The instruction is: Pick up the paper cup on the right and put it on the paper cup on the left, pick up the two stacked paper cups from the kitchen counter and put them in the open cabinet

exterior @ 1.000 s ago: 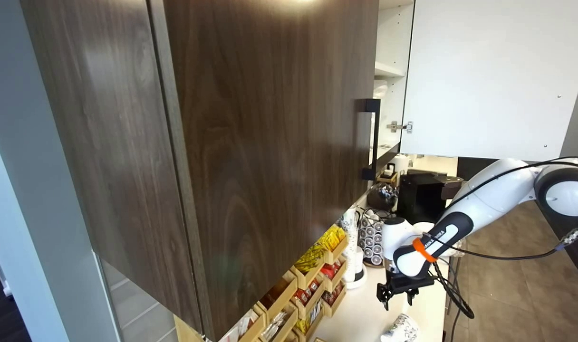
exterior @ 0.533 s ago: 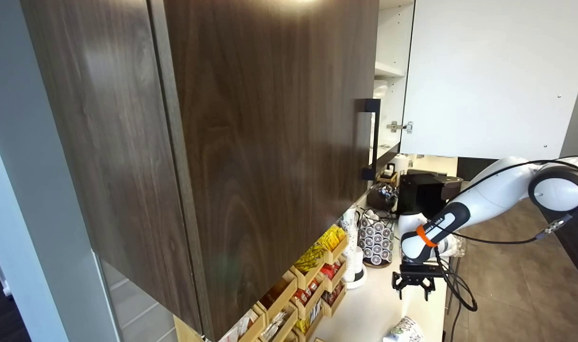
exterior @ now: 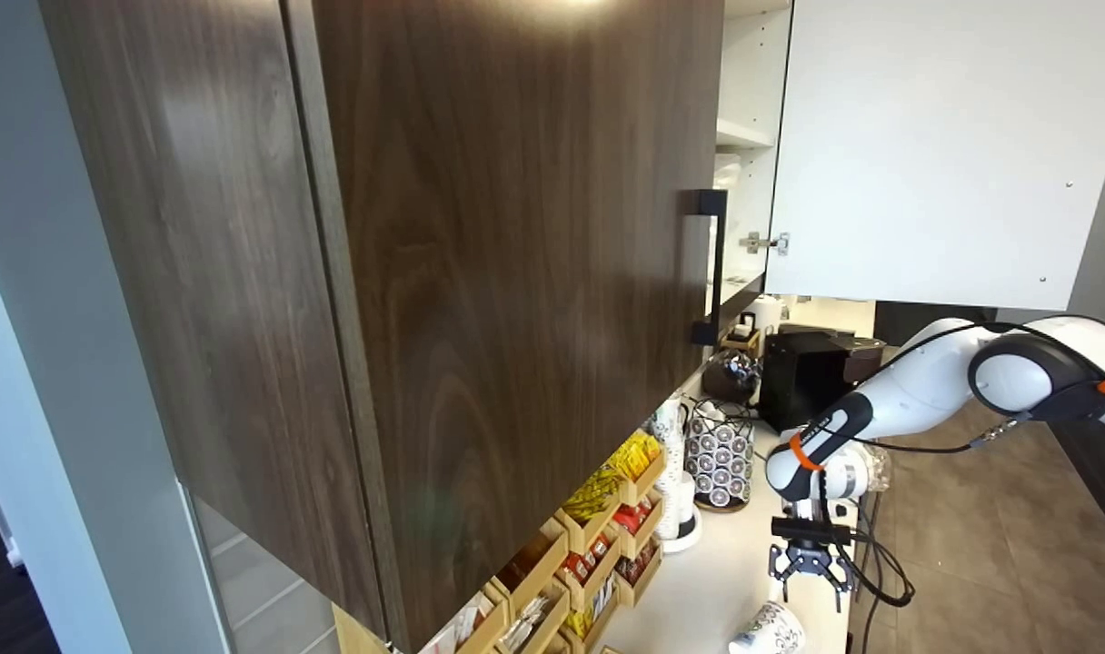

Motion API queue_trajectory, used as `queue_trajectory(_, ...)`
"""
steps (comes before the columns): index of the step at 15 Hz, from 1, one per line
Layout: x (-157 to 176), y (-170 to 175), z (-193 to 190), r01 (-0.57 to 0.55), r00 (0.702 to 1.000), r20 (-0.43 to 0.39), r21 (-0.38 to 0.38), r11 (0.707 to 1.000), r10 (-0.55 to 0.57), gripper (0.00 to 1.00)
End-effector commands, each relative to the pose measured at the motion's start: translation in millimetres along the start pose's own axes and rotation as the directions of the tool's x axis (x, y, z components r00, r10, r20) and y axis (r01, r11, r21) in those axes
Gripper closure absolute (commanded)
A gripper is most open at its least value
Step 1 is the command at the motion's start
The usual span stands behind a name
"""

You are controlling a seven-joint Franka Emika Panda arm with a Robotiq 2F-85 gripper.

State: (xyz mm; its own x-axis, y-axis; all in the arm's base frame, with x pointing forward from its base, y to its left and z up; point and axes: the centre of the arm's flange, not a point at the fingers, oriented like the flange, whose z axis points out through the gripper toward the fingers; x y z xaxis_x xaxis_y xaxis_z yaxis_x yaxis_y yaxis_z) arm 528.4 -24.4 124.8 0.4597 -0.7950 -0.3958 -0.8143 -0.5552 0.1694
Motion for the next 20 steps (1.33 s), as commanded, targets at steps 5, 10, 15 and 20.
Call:
queue_trajectory(5, 21, -22, 36, -0.116, 0.92, 0.379, 0.026, 0.993, 0.097, 0.0)
queue_trajectory(10, 26, -30, 43, -0.19, 0.799, 0.59, 0.063, 0.98, 0.116, 0.51)
queue_trajectory(15, 34, -43, 50, -0.263, 0.722, 0.684, 0.136, 0.955, 0.102, 0.89)
queue_trajectory(20, 23, -43, 14, -0.181, 0.824, 0.567, 0.265, 0.947, -0.001, 0.99)
